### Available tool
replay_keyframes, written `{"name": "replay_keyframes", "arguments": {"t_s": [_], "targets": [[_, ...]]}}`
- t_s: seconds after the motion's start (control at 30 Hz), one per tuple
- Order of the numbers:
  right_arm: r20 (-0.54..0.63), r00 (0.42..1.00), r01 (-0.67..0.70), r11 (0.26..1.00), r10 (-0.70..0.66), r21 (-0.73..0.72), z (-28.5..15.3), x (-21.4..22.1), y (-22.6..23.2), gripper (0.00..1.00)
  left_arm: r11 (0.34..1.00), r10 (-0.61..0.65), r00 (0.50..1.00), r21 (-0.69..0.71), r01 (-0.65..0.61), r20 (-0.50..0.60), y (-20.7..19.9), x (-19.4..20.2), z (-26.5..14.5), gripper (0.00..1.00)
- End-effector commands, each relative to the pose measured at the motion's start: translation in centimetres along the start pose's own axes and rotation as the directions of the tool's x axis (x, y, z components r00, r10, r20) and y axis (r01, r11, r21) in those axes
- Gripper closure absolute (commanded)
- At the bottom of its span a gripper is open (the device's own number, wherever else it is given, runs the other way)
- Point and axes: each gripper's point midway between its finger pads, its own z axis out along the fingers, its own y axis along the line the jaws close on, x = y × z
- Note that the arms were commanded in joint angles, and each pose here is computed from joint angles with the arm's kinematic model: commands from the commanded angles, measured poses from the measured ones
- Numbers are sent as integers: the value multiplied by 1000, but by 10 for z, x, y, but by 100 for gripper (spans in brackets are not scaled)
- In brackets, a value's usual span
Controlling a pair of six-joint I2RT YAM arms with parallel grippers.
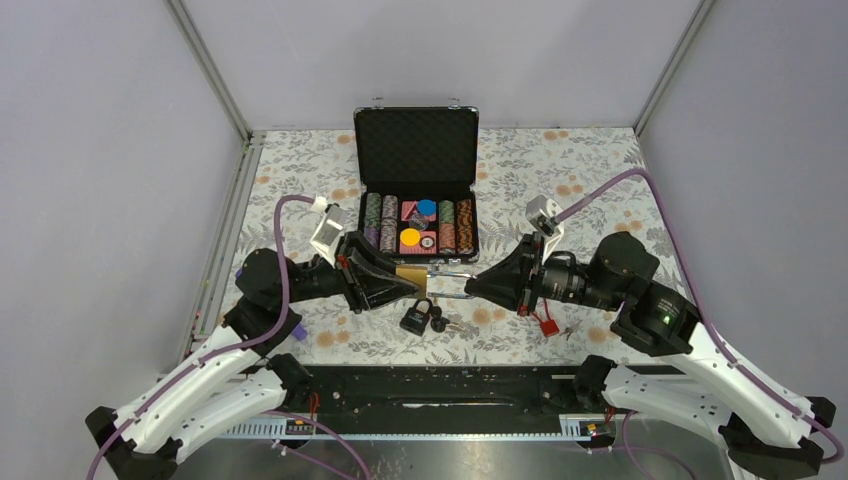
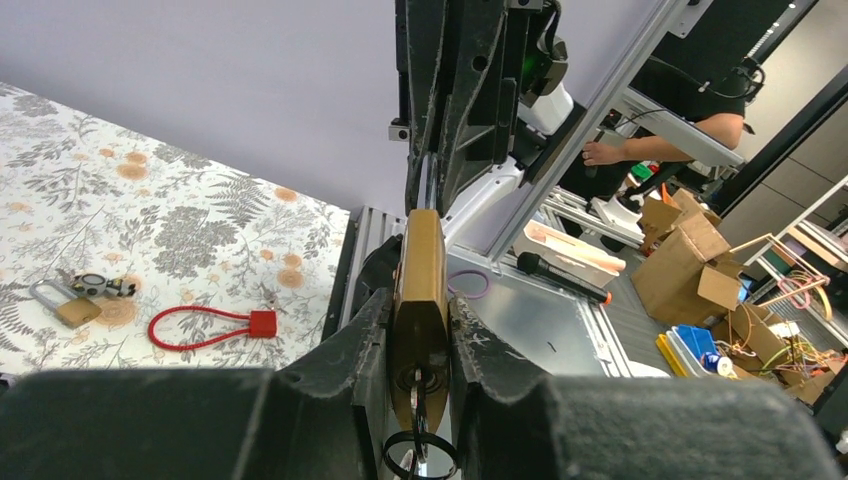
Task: Lock with the key
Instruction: Lock the lock.
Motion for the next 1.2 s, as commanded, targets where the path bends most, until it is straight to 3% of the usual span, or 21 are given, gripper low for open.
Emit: {"name": "replay_keyframes", "arguments": {"t_s": [0.0,0.27,0.5,0.8,1.0,1.17], "targets": [[77,997,17,997,-12,-71,4,-24,16,100,990,80,990,106,-92,115,-33,-40,4,100],[93,995,-31,993,42,-111,25,-30,16,100,988,-125,992,96,121,31,-16,-13,15,100],[109,989,-86,987,102,-138,44,-37,14,100,981,-196,978,0,196,-70,8,25,30,100],[40,990,-129,976,138,-176,64,-22,20,100,971,-238,963,-49,234,-126,23,37,44,100],[66,986,-136,973,151,-188,67,-28,24,100,971,-236,952,-88,223,-194,32,46,50,100],[92,987,-122,987,132,-107,61,-29,12,100,969,-225,958,-148,200,-176,41,45,45,100]]}}
